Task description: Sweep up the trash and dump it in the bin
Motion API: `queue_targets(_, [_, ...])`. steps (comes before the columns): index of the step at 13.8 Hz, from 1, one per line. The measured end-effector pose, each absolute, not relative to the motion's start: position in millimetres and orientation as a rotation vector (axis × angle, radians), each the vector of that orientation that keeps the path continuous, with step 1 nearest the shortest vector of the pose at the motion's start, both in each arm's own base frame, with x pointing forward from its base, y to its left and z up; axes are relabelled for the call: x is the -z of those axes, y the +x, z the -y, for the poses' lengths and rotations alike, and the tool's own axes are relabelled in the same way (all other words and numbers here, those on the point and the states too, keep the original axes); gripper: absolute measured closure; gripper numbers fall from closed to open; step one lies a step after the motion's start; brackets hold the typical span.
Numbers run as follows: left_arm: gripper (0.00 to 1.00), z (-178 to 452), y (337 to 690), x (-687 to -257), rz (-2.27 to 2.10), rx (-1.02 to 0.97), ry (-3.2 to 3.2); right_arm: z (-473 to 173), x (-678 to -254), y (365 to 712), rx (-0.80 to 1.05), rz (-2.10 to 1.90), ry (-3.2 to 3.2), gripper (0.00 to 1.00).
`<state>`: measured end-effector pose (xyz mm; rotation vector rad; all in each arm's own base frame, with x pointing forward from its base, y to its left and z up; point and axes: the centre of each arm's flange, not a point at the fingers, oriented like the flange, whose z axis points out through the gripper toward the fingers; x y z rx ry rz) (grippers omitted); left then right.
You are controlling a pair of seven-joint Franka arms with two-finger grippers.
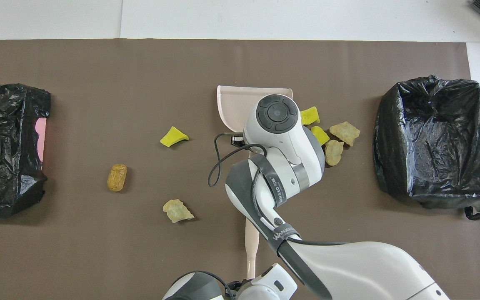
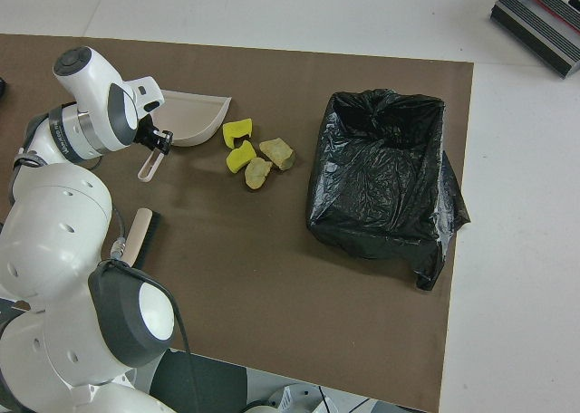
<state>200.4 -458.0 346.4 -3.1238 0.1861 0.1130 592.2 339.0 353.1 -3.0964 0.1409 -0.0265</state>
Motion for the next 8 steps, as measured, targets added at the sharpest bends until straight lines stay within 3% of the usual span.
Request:
queue_targets(4, [0.74, 433, 229, -371, -0.195, -0.116, -3.050, -334, -361, 594, 0.030, -0.104, -3.097, 0.69])
queue_targets(8, [0.74, 385, 272, -402, -0.184, -0.115, -2.979, -289, -410, 600, -0.027, 0.179, -3.052, 0.69])
